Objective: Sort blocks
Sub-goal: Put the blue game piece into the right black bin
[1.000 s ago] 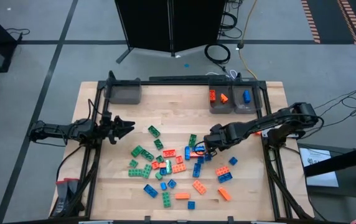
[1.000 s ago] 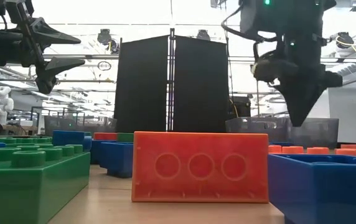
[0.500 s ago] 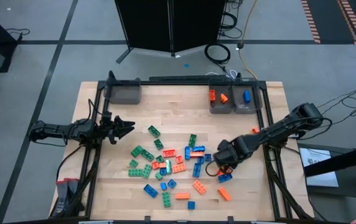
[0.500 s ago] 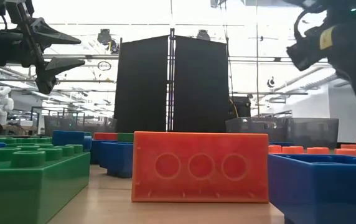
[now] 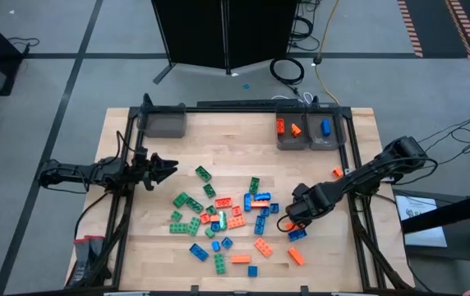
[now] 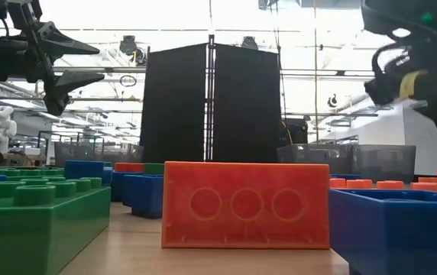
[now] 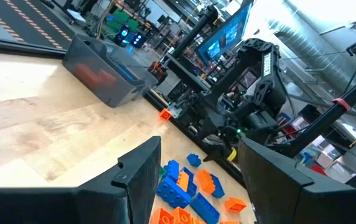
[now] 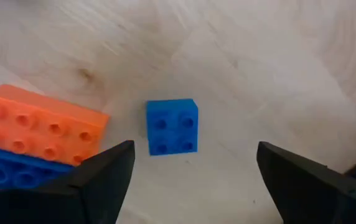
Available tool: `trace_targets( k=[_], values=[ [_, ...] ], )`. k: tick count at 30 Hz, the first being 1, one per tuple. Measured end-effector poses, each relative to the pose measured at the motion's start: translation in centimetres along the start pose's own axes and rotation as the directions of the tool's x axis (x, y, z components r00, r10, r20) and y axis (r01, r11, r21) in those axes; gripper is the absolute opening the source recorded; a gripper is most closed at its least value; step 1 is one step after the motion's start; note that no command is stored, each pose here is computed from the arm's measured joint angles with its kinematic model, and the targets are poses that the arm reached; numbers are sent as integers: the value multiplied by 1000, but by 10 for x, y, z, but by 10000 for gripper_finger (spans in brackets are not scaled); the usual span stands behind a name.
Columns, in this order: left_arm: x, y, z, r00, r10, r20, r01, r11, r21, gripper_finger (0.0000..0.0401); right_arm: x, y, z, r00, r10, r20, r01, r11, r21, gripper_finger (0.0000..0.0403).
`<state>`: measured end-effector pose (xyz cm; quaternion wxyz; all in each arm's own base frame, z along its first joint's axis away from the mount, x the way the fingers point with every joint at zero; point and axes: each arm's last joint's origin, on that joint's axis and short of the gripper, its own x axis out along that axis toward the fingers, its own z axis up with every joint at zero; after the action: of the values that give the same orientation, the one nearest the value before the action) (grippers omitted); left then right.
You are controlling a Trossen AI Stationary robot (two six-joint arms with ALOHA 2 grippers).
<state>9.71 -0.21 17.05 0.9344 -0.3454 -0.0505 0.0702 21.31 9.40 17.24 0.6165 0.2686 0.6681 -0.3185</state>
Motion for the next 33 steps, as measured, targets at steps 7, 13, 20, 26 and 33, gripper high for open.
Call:
trace_targets(
  k=[7, 13, 20, 26, 33],
  values=[
    [0, 0, 0, 1000, 0, 0, 0, 1000, -23, 215, 29, 0, 0, 993, 115, 9, -115, 993, -11, 316],
    [0, 0, 0, 1000, 0, 0, 0, 1000, -28, 215, 44, -8, -3, 991, 132, -13, -131, 989, 63, 263],
    [0, 0, 0, 1000, 1, 1, -1, 1000, -27, 215, 43, -8, -3, 991, 134, -24, -132, 989, 73, 118],
    [0, 0, 0, 1000, 3, 1, -2, 1000, -24, 215, 34, -8, 5, 994, 107, -28, -100, 978, 186, 118],
    [0, 0, 0, 1000, 6, -1, -6, 1000, -17, 215, 0, -18, 44, 993, 82, 84, -98, 972, 214, 118]
  ],
)
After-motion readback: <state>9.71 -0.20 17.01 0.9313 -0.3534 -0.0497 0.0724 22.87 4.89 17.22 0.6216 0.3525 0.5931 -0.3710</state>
